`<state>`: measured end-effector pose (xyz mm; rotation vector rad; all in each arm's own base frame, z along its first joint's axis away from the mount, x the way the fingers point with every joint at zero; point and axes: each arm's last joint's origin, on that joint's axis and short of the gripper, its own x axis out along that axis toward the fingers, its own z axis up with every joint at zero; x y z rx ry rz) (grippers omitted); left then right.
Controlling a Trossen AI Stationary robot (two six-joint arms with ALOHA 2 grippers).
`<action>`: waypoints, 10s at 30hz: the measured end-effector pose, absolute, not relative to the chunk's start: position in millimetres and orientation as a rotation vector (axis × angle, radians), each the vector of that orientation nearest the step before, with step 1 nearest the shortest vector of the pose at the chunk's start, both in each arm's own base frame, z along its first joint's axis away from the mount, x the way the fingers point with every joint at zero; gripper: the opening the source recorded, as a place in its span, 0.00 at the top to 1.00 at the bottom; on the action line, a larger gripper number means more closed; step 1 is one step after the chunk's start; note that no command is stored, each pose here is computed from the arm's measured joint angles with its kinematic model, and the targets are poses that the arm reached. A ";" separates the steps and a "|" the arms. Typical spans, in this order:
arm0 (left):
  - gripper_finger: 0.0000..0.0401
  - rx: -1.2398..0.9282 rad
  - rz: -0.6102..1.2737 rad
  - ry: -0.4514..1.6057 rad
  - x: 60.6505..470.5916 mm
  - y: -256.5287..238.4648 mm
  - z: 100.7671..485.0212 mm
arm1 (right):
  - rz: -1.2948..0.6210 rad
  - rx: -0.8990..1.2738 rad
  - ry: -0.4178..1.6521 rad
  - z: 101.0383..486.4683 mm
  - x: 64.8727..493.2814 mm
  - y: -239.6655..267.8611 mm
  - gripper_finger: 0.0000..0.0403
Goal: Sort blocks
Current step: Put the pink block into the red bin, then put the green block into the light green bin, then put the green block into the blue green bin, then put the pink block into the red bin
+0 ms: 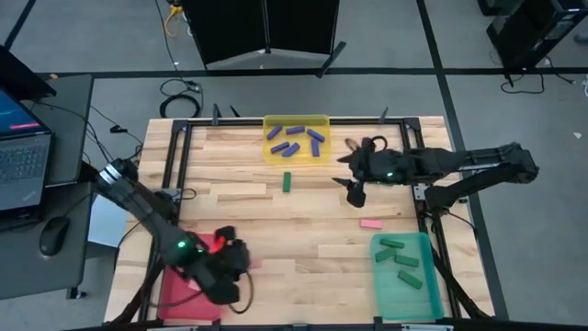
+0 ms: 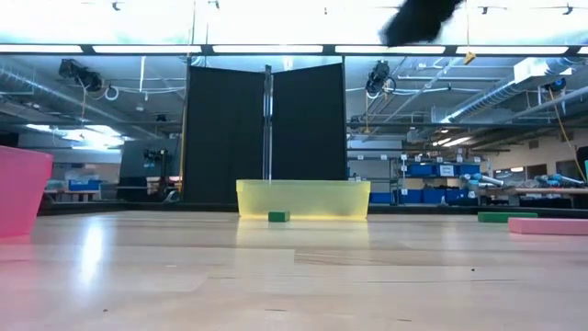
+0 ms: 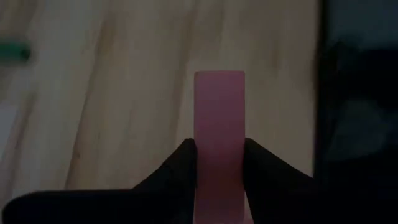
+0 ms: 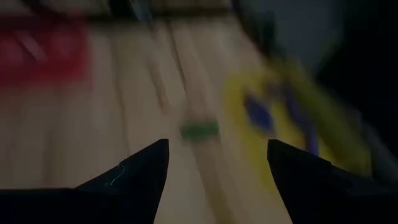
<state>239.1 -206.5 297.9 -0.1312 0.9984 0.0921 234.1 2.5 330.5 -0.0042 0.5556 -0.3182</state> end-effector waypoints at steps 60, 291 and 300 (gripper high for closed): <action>0.33 -0.074 0.734 0.670 266.5 -139.7 311.8 | -0.699 0.545 1.602 130.4 177.2 -108.0 0.52; 0.95 -0.366 0.189 -0.207 45.0 -1.2 280.5 | -0.197 0.181 1.428 169.2 327.6 42.4 0.72; 0.95 -0.373 0.100 -0.200 45.2 -3.6 281.5 | 0.020 0.222 0.571 244.7 403.1 76.1 0.72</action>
